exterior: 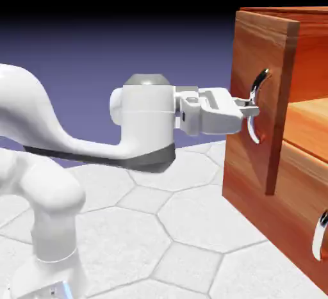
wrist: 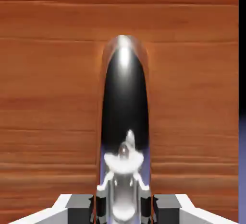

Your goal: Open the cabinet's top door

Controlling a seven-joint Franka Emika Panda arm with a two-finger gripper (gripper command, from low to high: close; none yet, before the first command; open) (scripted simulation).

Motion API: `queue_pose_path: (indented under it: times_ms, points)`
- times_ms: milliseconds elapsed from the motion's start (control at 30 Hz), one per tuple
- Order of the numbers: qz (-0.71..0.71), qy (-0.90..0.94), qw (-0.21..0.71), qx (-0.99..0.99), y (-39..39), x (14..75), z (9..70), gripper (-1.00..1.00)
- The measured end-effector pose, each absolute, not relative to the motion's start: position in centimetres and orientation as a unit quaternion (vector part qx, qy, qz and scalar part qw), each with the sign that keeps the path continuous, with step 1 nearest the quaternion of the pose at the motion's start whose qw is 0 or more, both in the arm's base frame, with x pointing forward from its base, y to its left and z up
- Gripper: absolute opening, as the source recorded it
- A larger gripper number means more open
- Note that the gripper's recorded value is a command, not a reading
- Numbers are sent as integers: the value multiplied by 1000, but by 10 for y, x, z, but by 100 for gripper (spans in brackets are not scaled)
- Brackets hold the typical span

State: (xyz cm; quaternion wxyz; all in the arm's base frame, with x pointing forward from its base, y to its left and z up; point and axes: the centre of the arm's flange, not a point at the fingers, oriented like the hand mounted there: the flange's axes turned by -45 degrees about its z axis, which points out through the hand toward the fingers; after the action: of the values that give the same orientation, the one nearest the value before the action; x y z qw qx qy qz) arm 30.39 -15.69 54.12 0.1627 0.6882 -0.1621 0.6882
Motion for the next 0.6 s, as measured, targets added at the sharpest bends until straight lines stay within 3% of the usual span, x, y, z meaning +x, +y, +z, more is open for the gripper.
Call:
queue_pose_path:
  times_ms: [600]
  points:
    - [660, -255, 256, 659, -47, 215, 541, -100]
